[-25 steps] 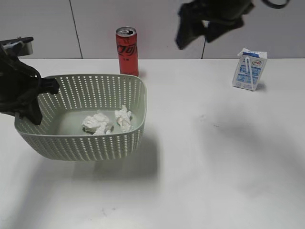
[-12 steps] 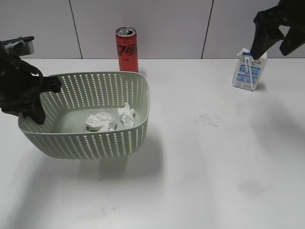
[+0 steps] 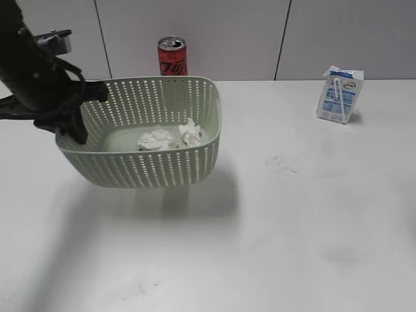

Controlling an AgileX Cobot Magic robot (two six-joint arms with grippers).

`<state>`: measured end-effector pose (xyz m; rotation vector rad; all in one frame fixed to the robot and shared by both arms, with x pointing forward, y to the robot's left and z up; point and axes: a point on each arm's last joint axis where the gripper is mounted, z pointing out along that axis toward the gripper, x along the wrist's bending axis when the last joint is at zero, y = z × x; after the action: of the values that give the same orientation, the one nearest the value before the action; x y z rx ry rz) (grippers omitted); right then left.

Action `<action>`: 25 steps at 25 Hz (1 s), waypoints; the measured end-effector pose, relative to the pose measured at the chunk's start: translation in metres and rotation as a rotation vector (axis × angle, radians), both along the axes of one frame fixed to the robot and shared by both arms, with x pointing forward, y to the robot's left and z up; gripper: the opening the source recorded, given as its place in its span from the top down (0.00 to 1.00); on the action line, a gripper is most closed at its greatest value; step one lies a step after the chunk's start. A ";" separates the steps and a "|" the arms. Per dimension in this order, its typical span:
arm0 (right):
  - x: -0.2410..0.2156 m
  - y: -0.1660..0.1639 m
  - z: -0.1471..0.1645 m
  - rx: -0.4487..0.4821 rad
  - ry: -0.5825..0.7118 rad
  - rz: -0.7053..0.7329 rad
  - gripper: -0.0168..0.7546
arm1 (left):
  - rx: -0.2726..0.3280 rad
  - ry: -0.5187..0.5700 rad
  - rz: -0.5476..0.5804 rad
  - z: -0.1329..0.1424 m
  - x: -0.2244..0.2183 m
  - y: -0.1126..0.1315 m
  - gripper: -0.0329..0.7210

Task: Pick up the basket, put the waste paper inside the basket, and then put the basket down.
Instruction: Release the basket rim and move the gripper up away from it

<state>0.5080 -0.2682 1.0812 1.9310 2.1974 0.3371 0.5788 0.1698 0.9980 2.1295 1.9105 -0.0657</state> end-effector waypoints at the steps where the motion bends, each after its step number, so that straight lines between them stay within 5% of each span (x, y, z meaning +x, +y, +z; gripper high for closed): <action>1: -0.012 -0.001 0.000 0.007 -0.020 -0.005 0.23 | -0.003 0.009 -0.005 -0.005 0.006 -0.005 0.96; 11: -0.134 -0.012 -0.026 0.072 -0.292 -0.021 0.23 | 0.017 0.087 -0.056 -0.059 0.046 -0.043 0.96; 18: -0.187 -0.018 -0.037 0.129 -0.589 -0.037 0.23 | 0.029 0.069 -0.063 -0.059 0.048 -0.043 0.94; 25: -0.227 -0.022 -0.016 0.155 -0.758 -0.029 0.23 | 0.034 0.078 -0.066 -0.059 0.047 -0.042 0.66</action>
<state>0.2813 -0.2899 1.0649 1.5268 1.6667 1.0561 0.6263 0.1274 0.9388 2.2427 1.8964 -0.1322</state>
